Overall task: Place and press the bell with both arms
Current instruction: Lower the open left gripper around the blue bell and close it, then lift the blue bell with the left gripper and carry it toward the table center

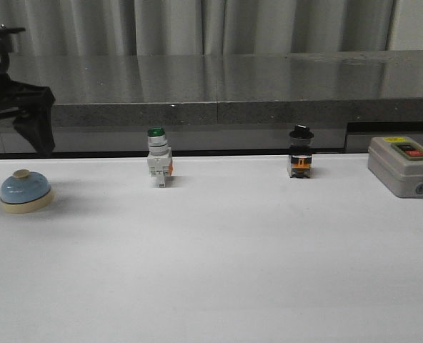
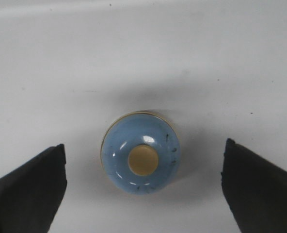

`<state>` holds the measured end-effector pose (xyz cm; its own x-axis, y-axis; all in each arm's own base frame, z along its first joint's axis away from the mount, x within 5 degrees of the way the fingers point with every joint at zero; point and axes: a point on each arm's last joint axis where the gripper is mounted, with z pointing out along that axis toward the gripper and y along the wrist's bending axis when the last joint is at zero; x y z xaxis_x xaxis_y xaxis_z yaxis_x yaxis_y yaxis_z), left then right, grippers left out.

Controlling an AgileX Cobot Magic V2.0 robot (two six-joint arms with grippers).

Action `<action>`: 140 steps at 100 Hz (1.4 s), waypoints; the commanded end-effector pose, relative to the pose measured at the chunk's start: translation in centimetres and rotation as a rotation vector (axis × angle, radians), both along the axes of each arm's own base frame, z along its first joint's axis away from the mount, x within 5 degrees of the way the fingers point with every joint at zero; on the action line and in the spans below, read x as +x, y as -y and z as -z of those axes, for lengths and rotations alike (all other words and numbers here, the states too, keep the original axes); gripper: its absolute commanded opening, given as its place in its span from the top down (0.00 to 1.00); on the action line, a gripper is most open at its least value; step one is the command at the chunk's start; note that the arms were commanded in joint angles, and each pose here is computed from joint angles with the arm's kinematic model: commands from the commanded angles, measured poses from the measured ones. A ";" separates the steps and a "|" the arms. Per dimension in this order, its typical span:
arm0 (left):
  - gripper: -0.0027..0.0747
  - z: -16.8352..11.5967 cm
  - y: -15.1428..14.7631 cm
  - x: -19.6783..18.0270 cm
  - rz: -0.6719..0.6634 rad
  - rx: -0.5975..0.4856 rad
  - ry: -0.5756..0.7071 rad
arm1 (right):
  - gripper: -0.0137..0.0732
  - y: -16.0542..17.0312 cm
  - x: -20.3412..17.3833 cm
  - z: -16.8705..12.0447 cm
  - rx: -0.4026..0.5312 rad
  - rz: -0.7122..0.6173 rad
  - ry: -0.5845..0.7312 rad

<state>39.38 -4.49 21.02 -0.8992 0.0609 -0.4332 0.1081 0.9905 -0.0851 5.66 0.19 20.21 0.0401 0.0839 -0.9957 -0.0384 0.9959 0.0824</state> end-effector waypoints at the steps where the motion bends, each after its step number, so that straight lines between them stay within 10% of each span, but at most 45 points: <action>1: 0.18 -1.6 0.5 0.9 -0.007 -0.025 0.054 | 0.91 0.0 -0.2 -0.8 -0.005 0.000 0.098; 45: 0.19 1.8 0.7 2.5 -0.004 -0.017 -0.035 | 0.91 0.0 -0.2 -0.8 -0.005 0.000 0.098; 78: 0.61 1.4 0.7 2.6 -0.002 -0.018 -0.036 | 0.91 0.0 -0.2 -0.8 -0.005 0.000 0.098; 96: 0.64 -0.4 1.3 2.9 0.026 -0.020 -0.067 | 0.91 0.0 -0.2 -0.8 -0.005 0.000 0.098; 140: 0.64 -2.0 11.3 0.3 0.319 0.006 -0.087 | 0.91 0.0 -0.2 -0.8 -0.005 0.000 0.098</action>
<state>40.43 -13.60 19.67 -0.9112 0.3166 -0.2635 0.3515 0.9312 -0.0965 5.66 0.19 20.21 0.0401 0.0839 -0.9957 -0.0384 0.9959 0.0824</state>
